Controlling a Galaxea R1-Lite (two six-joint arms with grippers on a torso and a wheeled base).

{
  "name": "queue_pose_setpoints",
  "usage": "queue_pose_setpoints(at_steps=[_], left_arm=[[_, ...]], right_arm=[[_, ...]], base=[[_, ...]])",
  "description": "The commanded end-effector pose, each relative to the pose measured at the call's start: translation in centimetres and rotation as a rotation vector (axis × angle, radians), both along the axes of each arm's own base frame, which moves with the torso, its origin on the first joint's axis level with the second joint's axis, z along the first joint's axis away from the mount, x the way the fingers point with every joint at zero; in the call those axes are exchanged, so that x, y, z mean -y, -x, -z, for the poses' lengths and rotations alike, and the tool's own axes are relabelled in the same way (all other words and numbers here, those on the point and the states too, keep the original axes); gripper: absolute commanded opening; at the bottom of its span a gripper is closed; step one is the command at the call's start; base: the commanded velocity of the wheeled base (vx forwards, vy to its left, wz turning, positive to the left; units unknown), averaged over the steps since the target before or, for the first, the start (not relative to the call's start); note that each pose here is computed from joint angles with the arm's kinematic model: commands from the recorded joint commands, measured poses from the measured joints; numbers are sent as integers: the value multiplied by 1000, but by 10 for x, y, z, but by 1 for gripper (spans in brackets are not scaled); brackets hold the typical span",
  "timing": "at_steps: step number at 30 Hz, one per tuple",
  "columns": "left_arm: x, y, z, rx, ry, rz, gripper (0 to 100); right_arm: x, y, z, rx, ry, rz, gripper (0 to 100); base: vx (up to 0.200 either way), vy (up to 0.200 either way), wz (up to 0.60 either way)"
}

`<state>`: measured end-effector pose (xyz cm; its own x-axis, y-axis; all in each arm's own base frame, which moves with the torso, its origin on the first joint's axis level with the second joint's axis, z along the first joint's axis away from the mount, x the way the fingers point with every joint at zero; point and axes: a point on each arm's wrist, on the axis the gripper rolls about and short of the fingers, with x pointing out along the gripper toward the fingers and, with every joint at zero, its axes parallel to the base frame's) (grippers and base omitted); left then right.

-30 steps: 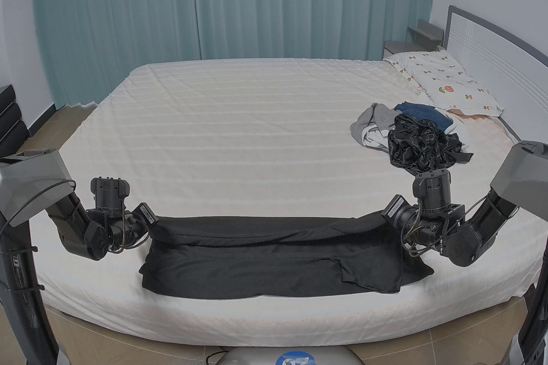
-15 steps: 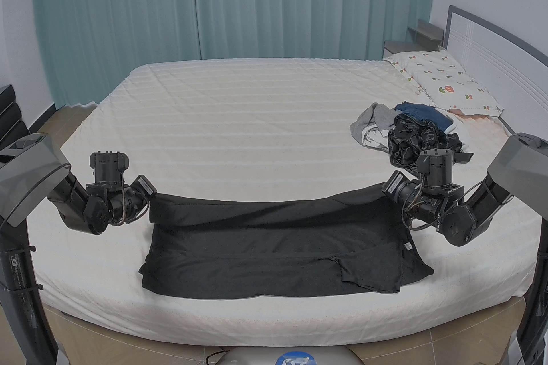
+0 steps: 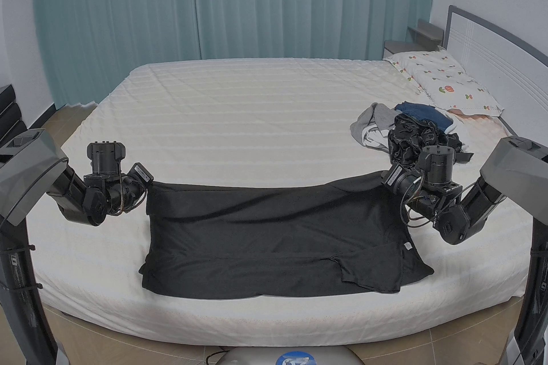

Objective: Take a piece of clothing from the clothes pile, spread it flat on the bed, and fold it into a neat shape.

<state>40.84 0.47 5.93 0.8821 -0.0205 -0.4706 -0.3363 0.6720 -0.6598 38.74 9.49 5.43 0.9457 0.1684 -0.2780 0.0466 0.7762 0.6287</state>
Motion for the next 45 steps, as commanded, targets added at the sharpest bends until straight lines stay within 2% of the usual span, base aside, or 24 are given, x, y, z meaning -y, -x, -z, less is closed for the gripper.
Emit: queue_pose_setpoints(at_steps=[1,7,13,17,28,29,30,31,34,38,41,45], left_arm=[[-4,5,2,-21,5,-8,0],[-3,18,11,-74,-11,13,0],[0,43,38,-202,-99,84,0],[5,53,48,-251,-117,112,0],[9,63,61,-307,-128,134,0],[9,63,61,-307,-128,134,0],[9,63,61,-306,-129,130,0],[9,64,59,-301,-130,126,100],[9,66,58,-305,-132,124,100],[-2,72,35,-250,-116,89,100],[-9,68,21,-198,-98,61,100],[-7,52,15,-153,-75,71,100]], right_arm=[[7,15,15,-52,14,-30,0],[14,37,28,-134,63,-98,0],[17,55,54,-248,131,-145,0],[19,66,69,-306,181,-171,0],[18,73,81,-346,198,-183,0],[18,73,81,-346,199,-182,100],[18,73,79,-339,195,-180,100],[19,72,75,-326,188,-174,100],[22,73,67,-304,178,-162,100],[40,81,39,-248,156,-117,100],[50,80,25,-214,102,-85,100],[57,69,22,-198,61,-80,100]], base=[[0,0,0],[0,0,0],[0,0,0],[0,0,0],[0,0,0],[0,0,0],[0,0,0],[0,0,0],[0,0,0],[0,0,0],[0,0,0],[0,0,0]])
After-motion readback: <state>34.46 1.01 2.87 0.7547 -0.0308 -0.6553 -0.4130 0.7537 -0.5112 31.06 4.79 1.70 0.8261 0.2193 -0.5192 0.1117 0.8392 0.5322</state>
